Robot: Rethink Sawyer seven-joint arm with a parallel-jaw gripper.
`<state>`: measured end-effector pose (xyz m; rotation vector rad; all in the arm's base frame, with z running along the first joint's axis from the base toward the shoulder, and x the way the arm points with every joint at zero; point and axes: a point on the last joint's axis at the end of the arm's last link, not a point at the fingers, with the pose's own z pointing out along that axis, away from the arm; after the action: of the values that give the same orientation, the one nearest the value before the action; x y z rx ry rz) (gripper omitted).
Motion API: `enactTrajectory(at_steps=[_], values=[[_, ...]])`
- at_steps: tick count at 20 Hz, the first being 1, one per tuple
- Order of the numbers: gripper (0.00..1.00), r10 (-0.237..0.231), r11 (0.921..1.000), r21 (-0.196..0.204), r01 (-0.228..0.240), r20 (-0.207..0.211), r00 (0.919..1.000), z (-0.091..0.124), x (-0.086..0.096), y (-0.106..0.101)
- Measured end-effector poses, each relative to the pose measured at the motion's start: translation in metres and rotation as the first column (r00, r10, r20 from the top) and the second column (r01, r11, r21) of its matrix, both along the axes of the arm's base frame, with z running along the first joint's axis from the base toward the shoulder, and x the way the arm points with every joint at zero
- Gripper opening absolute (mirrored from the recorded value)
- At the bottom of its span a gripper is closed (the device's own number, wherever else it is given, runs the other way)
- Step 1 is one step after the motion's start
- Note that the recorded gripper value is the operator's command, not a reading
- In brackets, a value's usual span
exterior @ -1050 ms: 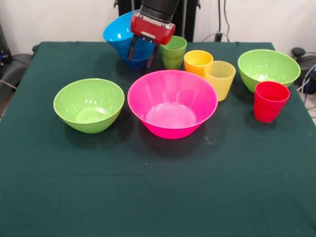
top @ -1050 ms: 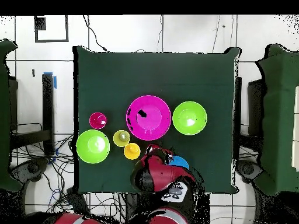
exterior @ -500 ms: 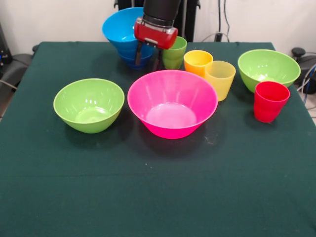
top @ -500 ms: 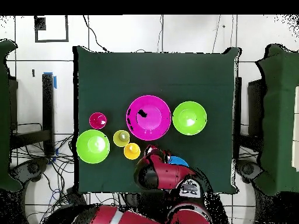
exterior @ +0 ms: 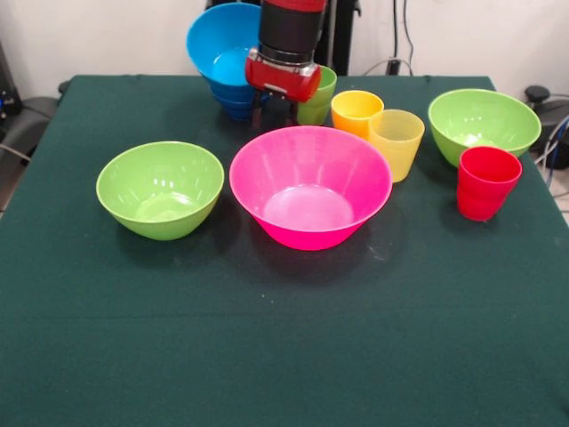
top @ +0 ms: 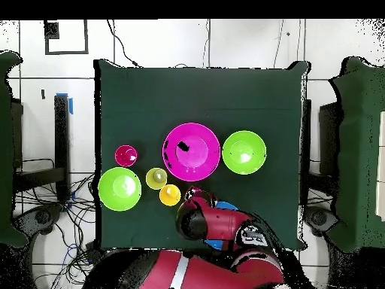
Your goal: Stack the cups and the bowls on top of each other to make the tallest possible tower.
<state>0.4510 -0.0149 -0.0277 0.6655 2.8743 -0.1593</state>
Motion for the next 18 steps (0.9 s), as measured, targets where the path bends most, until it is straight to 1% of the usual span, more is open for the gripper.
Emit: enactTrajectory(at_steps=[6,18], values=[[1.00,0.006,0.9998,0.017,-0.006,-0.014,0.9999,-0.008,-0.004,0.008],[1.00,0.015,0.9993,0.034,-0.015,-0.010,0.9998,-0.009,-0.001,0.017]])
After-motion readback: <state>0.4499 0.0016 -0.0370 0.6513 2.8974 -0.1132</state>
